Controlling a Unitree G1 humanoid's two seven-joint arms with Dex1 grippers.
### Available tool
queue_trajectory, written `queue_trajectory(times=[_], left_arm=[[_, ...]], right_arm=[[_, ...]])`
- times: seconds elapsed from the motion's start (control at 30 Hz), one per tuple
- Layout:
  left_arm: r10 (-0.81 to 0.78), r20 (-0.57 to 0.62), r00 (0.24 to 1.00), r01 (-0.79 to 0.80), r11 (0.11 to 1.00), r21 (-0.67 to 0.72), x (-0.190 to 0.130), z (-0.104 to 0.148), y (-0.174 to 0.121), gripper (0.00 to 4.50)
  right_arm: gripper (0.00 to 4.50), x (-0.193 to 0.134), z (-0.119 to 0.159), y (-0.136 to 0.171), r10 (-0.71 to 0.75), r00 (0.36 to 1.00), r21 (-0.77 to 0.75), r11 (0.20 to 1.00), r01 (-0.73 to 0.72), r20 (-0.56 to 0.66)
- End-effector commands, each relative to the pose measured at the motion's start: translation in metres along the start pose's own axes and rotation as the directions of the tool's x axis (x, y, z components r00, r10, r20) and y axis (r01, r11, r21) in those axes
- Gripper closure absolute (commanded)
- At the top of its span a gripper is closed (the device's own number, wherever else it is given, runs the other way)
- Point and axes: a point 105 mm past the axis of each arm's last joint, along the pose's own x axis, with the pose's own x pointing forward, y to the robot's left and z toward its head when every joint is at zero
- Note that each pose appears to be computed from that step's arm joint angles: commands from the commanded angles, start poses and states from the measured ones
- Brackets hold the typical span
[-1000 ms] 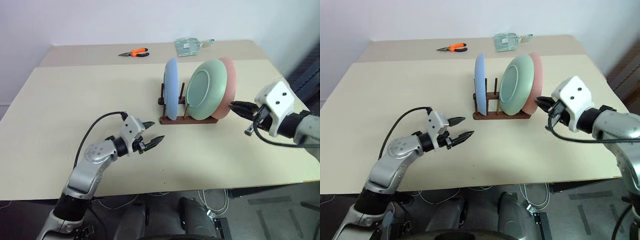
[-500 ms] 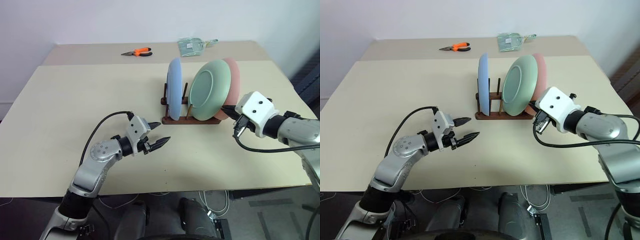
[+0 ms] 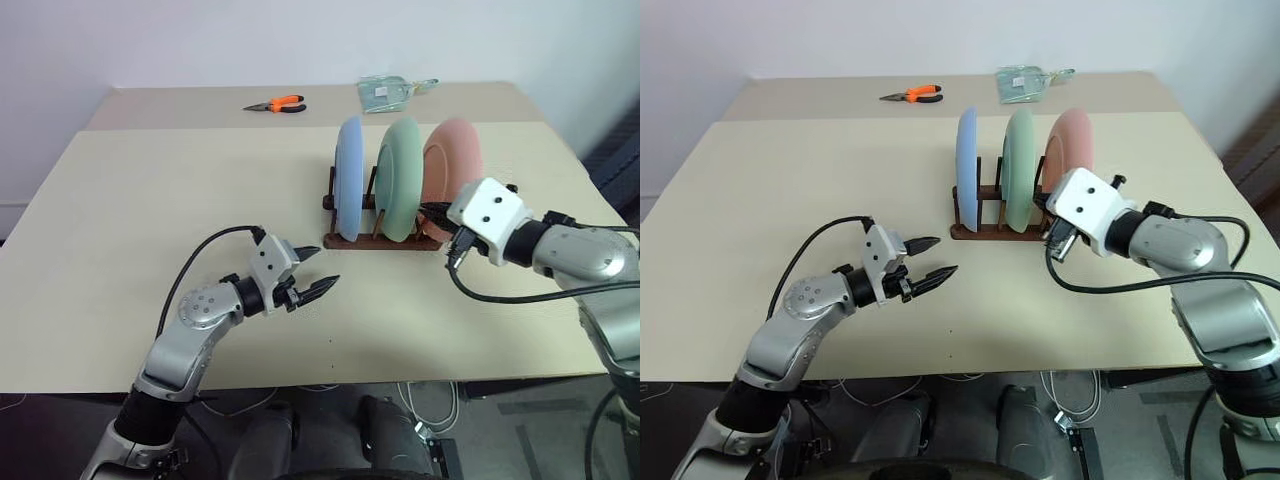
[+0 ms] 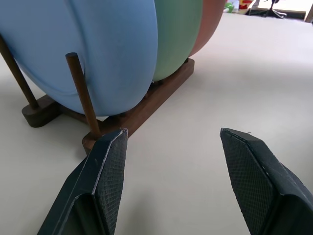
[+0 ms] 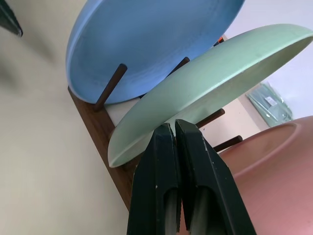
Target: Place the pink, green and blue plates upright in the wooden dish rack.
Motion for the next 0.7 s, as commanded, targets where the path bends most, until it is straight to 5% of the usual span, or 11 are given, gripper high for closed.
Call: queue_trajectory(times=[0.03,0.17,0.33,0.7], left_arm=[[0.096,0.006,0.995,-0.096,0.995,0.030,-0.018,0.006,0.024,1.39],[0.248,-0.046,0.968,-0.247,0.968,0.038,-0.052,-0.003,0.064,1.39],[0.392,-0.136,0.910,-0.383,0.919,0.090,-0.097,-0.024,0.100,1.39],[0.516,-0.199,0.833,-0.506,0.857,0.103,-0.137,-0.050,0.095,1.39]], right_arm=[[4.40,-0.039,0.003,-0.038,-0.111,0.992,0.034,0.993,0.110,0.052],[4.40,-0.081,-0.013,-0.054,-0.175,0.981,0.254,0.955,0.150,0.082],[4.40,-0.086,-0.065,-0.037,-0.162,0.985,0.314,0.934,0.171,-0.054],[4.40,-0.054,-0.126,-0.029,-0.226,0.969,0.408,0.879,0.248,-0.102]])
